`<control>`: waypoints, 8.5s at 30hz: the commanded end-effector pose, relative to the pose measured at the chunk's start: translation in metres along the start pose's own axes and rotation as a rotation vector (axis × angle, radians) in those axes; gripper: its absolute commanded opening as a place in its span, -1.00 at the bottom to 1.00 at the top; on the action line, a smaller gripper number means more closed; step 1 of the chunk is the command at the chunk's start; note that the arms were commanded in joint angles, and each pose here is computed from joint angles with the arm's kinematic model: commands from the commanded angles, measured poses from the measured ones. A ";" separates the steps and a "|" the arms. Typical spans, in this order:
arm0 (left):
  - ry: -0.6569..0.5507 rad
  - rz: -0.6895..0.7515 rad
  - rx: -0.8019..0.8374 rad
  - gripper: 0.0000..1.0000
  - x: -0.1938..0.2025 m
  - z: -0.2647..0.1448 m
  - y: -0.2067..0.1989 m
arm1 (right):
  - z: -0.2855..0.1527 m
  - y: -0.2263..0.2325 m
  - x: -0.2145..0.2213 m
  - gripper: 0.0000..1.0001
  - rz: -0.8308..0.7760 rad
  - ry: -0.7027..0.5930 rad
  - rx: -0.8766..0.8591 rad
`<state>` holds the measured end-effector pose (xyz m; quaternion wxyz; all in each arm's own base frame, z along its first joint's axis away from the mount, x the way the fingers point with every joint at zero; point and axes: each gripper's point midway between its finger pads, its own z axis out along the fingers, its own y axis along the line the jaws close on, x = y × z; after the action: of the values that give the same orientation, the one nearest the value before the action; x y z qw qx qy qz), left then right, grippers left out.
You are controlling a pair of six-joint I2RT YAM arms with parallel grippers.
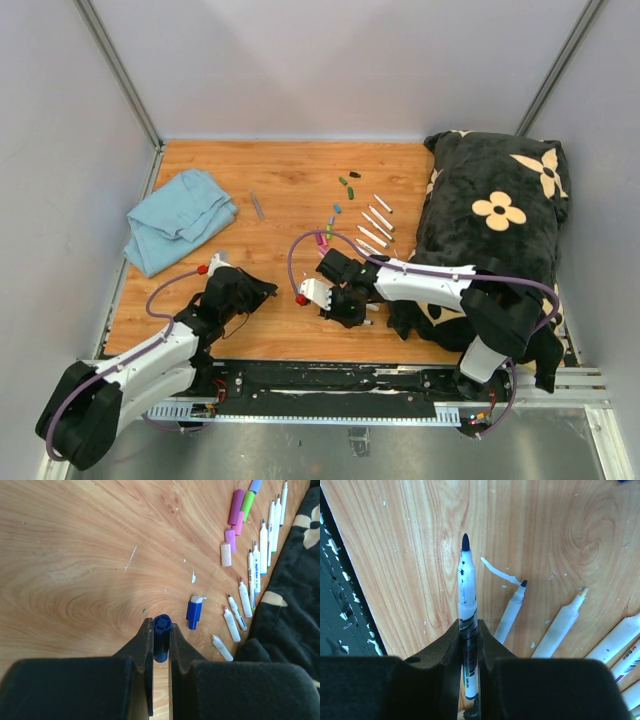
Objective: Open the pen caps
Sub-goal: Place the pen cap at the center of the board, then pick up the pen from the center of the board.
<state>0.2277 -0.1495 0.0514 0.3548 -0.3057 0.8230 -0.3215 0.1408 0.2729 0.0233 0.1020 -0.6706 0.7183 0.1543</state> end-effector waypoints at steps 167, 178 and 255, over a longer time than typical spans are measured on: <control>-0.292 0.247 0.920 -0.99 0.033 -0.112 -0.188 | -0.208 -0.032 -0.062 0.96 0.257 -1.076 -0.135; -0.299 0.257 0.904 -0.99 0.051 -0.106 -0.198 | -0.207 -0.027 -0.063 0.97 0.249 -1.078 -0.164; -0.120 0.409 0.717 0.42 0.072 -0.095 -0.230 | -0.186 -0.027 -0.058 -0.99 0.137 -0.917 -0.033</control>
<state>0.1571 -0.3027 0.2828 0.5705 0.0021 0.5838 -0.5777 0.1829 0.2553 0.2046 0.3742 -0.4678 0.6535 0.4628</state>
